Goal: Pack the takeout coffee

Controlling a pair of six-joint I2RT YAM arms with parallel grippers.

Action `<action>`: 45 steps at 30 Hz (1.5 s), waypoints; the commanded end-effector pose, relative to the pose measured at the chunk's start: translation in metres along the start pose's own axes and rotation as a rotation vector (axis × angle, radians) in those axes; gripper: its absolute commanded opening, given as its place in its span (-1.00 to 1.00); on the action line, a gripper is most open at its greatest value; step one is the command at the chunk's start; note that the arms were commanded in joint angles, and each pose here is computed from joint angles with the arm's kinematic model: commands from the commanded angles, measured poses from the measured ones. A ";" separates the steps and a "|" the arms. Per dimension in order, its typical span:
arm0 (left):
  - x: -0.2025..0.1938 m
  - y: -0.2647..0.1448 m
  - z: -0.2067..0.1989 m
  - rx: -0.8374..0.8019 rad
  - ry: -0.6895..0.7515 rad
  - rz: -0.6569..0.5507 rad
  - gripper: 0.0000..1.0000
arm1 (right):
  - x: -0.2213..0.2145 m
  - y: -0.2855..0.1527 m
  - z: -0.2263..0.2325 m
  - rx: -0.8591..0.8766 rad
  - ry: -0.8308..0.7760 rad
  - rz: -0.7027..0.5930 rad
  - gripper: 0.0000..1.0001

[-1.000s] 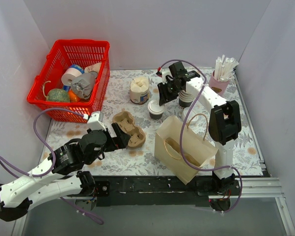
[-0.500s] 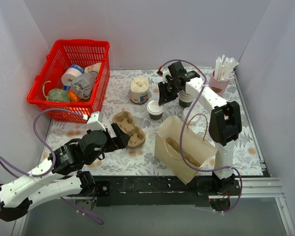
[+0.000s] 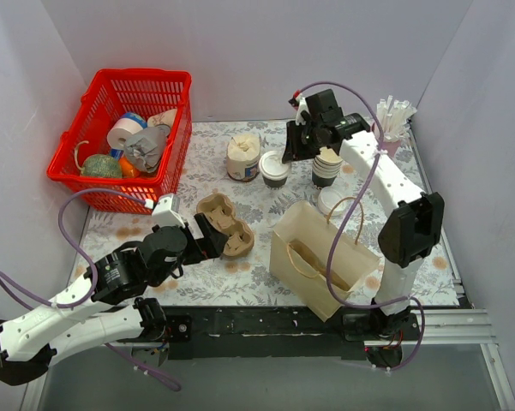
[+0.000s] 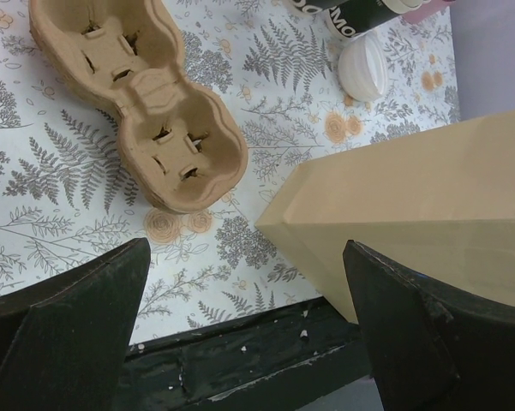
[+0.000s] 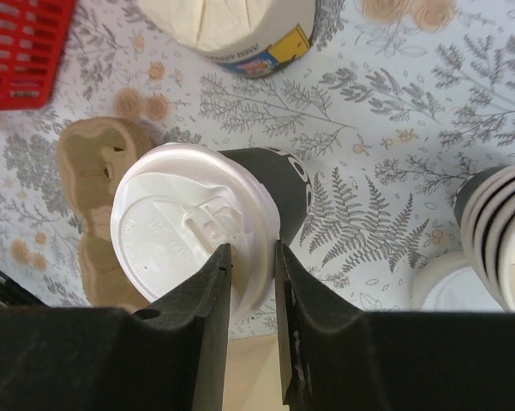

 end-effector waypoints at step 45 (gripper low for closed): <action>0.052 0.089 -0.127 -0.074 0.121 0.024 -1.00 | -0.045 -0.307 0.063 0.213 0.124 -0.801 -0.79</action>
Point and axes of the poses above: each gripper's point midway between its finger pads, its own y axis out along the fingers, its own z axis along the line the jaws close on, x = y × z, the point moved 7 cm from there along -y, back along the fingers, and after that the axes turned 10 degrees about y, right-handed, at the moved point
